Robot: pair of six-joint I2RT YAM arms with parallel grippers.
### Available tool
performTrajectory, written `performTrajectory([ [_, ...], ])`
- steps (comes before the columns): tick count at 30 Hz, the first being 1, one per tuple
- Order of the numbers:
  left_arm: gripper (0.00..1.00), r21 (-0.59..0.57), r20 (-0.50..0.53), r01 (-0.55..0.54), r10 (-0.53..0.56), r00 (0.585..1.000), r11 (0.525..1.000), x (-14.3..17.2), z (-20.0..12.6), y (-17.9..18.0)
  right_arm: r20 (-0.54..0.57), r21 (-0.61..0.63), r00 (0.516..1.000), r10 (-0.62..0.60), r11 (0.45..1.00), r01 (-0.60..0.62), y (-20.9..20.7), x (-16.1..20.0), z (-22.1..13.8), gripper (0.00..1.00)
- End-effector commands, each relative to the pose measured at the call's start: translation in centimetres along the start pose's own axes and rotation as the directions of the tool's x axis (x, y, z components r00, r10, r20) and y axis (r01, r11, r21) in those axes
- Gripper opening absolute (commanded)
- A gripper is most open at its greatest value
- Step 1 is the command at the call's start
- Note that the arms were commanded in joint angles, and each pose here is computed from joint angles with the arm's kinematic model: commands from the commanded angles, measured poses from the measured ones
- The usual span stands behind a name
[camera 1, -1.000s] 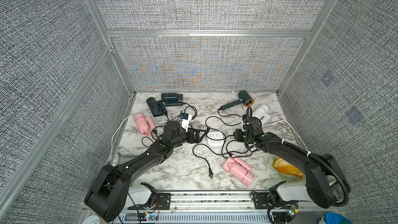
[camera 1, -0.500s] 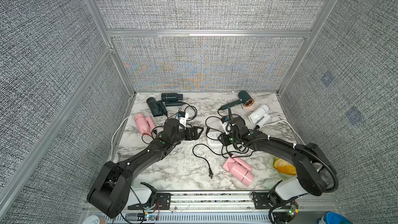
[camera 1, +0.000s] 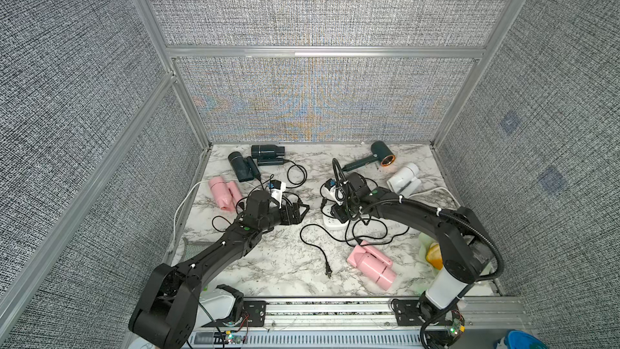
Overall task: Charge the blow dryers
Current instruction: Adjust the charging cable at the center of the board.
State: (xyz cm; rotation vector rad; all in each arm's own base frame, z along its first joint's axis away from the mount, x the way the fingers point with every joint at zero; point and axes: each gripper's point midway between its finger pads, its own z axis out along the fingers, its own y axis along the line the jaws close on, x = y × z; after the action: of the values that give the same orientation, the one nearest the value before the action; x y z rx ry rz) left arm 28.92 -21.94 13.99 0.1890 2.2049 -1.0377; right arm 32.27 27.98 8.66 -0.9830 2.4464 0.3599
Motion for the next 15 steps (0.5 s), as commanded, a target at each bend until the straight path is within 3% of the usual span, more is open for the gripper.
performTrajectory([
  [1,0.98,0.04,0.013,-0.029,0.029,0.999,0.999,-0.5,-0.1,-0.9,-0.07,-0.02,0.996,-0.057,0.998,0.055,0.4,1.1,0.3,0.35],
  [15,0.98,0.038,0.013,-0.028,0.028,1.0,0.999,-0.5,0.1,-0.8,-0.141,-0.029,0.986,-0.094,0.995,0.09,0.6,1.8,1.9,0.35],
])
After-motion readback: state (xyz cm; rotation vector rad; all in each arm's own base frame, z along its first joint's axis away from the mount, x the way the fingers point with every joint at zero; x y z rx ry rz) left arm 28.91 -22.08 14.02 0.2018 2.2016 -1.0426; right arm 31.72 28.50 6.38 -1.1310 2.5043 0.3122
